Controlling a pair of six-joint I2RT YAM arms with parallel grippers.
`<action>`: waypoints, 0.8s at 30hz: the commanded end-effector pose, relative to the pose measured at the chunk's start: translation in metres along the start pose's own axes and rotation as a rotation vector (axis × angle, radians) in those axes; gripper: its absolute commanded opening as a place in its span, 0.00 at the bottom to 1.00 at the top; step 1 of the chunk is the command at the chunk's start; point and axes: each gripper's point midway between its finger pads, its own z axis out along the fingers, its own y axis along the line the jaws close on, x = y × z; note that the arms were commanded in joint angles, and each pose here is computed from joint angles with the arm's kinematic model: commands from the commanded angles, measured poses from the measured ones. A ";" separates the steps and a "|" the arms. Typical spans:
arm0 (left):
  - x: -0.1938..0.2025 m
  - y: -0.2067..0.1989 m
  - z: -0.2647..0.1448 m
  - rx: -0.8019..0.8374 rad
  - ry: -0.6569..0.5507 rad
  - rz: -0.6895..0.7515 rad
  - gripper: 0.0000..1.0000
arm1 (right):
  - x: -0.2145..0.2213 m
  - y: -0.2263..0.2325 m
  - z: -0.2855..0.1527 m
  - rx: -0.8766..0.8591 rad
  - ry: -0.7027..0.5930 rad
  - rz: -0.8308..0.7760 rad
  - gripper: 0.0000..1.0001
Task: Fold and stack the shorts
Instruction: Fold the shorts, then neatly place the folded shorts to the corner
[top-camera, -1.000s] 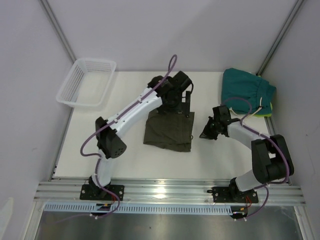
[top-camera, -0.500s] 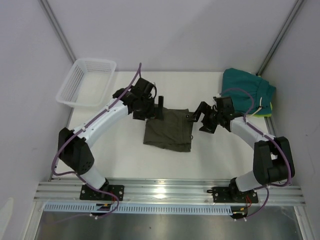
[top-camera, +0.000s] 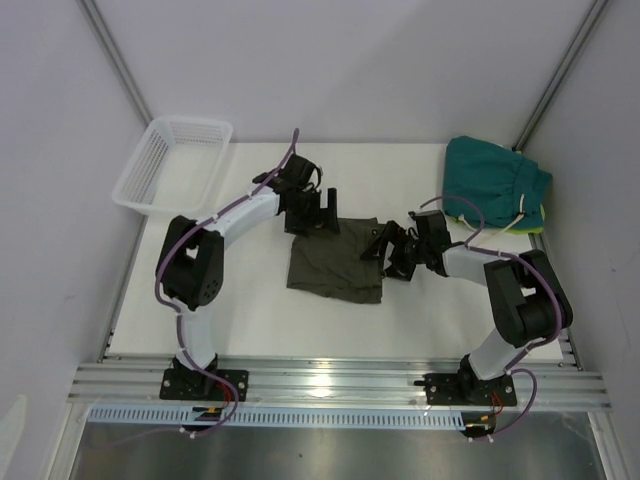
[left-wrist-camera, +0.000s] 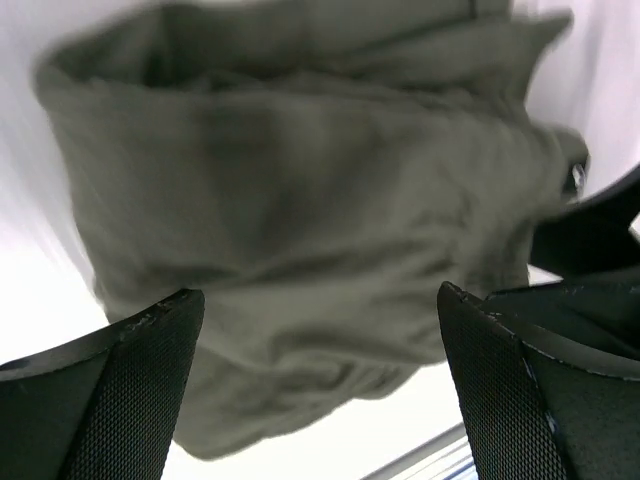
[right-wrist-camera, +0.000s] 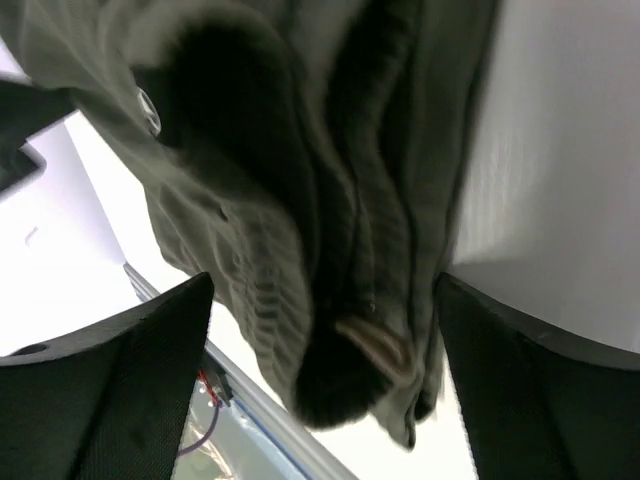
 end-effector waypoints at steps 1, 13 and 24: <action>-0.049 -0.019 0.001 0.109 -0.107 0.010 0.99 | -0.009 -0.009 0.019 0.000 -0.033 -0.020 0.90; -0.034 0.024 0.062 0.015 0.136 -0.220 0.99 | 0.011 -0.018 0.038 -0.017 -0.001 0.020 0.77; -0.070 -0.016 -0.029 0.100 -0.043 -0.136 0.99 | 0.022 -0.017 0.053 -0.047 0.009 0.034 0.75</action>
